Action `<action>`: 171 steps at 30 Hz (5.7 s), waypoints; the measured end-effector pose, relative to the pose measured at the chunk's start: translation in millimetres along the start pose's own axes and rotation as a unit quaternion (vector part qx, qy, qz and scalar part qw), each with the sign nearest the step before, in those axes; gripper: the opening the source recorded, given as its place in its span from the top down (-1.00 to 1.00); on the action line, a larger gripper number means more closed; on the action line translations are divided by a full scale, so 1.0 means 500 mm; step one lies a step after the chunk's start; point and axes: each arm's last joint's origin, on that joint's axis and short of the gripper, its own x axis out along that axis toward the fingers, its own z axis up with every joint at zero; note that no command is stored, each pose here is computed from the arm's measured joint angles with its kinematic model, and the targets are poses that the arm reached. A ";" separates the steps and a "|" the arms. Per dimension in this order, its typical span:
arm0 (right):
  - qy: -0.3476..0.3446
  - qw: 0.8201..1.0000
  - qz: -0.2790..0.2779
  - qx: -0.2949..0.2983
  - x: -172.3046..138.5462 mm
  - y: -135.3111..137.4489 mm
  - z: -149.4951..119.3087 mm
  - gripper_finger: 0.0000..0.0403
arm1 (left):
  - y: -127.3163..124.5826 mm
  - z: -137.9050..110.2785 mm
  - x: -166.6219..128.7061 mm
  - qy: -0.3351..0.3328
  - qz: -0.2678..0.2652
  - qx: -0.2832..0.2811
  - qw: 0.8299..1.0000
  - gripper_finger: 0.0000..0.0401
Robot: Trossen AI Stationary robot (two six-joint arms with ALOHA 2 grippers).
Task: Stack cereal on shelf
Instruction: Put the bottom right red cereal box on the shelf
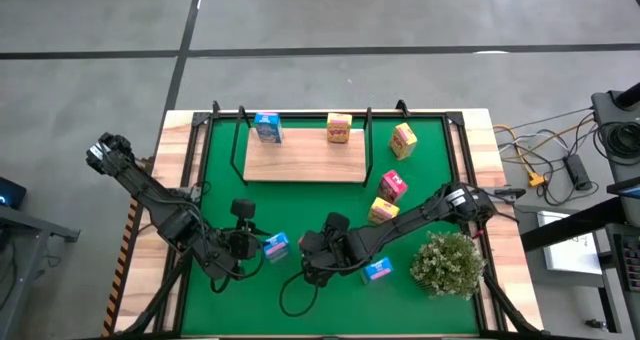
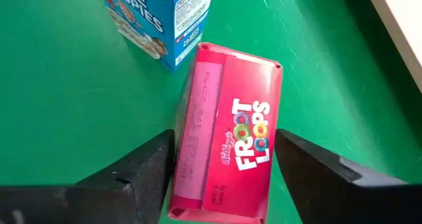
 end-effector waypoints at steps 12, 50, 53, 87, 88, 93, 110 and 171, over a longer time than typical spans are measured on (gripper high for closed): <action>0.005 0.999 0.006 -0.040 0.000 -0.003 0.002 0.01 | 0.005 0.008 -0.008 -0.036 -0.002 0.111 0.993 0.62; -0.149 0.958 0.051 -0.239 -0.059 -0.570 0.277 0.02 | 0.119 -0.151 -0.097 -0.220 0.117 0.023 0.968 0.62; -0.182 0.950 0.050 -0.247 -0.057 -0.615 0.288 0.02 | 0.120 -0.156 -0.098 -0.216 0.117 0.025 0.969 0.62; -0.106 0.972 0.077 -0.194 0.025 -0.698 0.254 -0.33 | 0.131 -0.163 -0.104 -0.209 0.157 0.012 0.965 0.62; -0.100 0.972 0.078 -0.196 0.037 -0.700 0.253 -0.34 | 0.131 -0.163 -0.104 -0.209 0.157 0.012 0.965 0.62; -0.081 0.973 0.073 -0.206 0.070 -0.701 0.247 -0.39 | 0.131 -0.163 -0.104 -0.209 0.157 0.013 0.965 0.62; -0.076 0.974 0.077 -0.197 0.087 -0.699 0.246 -0.08 | 0.131 -0.163 -0.104 -0.208 0.157 0.013 0.965 0.62; -0.207 0.965 0.043 -0.155 0.029 -0.650 0.318 -0.08 | 0.130 -0.163 -0.104 -0.209 0.156 0.009 0.965 0.62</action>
